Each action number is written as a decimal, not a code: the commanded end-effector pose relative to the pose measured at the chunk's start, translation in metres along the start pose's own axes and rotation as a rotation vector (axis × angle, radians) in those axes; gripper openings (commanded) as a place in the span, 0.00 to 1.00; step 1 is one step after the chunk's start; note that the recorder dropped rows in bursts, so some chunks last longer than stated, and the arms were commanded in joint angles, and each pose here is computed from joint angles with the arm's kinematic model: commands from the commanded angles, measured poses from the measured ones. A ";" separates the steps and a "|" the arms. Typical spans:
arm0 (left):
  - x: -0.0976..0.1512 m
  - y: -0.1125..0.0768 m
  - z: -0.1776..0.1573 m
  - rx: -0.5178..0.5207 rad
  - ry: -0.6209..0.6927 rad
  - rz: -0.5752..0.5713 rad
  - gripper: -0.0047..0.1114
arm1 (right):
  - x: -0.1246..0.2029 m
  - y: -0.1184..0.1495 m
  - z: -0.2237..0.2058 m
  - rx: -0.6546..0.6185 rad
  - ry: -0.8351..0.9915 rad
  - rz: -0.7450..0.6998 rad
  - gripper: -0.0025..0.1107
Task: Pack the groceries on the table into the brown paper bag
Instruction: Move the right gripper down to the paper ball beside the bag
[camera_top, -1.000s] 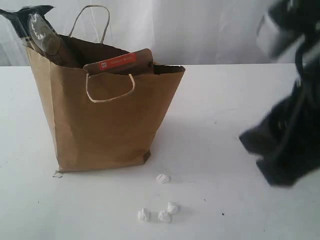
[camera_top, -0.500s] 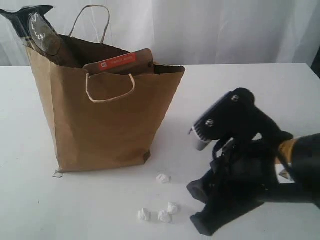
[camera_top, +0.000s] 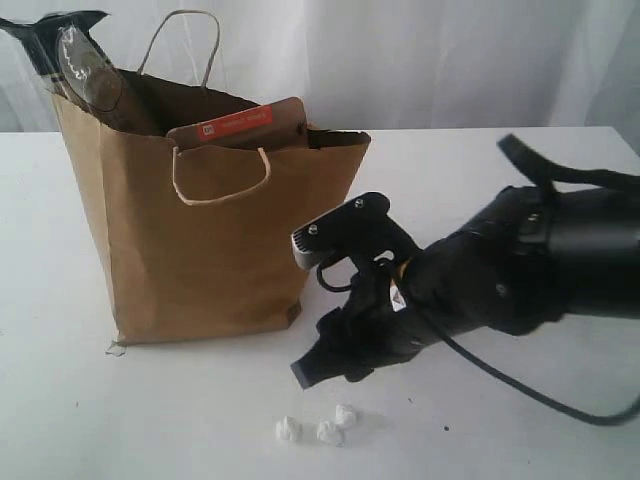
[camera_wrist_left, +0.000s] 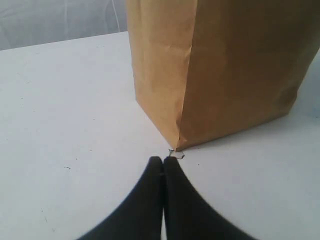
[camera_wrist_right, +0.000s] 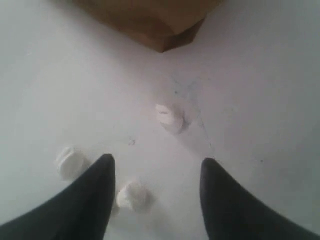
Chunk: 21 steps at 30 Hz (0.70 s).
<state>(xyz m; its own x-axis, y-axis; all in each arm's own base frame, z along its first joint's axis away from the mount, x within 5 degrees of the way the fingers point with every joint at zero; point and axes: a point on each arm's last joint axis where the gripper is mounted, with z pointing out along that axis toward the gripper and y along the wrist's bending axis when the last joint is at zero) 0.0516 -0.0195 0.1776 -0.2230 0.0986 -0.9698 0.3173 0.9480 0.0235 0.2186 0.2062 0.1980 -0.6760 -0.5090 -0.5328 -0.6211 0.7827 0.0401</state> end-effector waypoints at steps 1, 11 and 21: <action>0.001 0.000 0.000 -0.003 0.000 -0.013 0.04 | -0.013 -0.006 0.024 0.017 0.039 -0.018 0.45; 0.001 0.000 0.000 -0.003 0.000 -0.013 0.04 | -0.014 -0.006 0.065 0.025 0.195 -0.075 0.45; 0.001 0.000 0.000 -0.003 0.000 -0.013 0.04 | -0.025 -0.005 0.081 0.022 0.176 -0.093 0.45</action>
<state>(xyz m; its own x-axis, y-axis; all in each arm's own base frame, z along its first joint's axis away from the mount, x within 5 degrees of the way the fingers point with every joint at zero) 0.0516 -0.0195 0.1776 -0.2230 0.0986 -0.9698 0.3173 0.9480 0.0235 0.2660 0.2416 0.1409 -0.6882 -0.6288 -0.3619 -0.6700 0.7422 -0.0153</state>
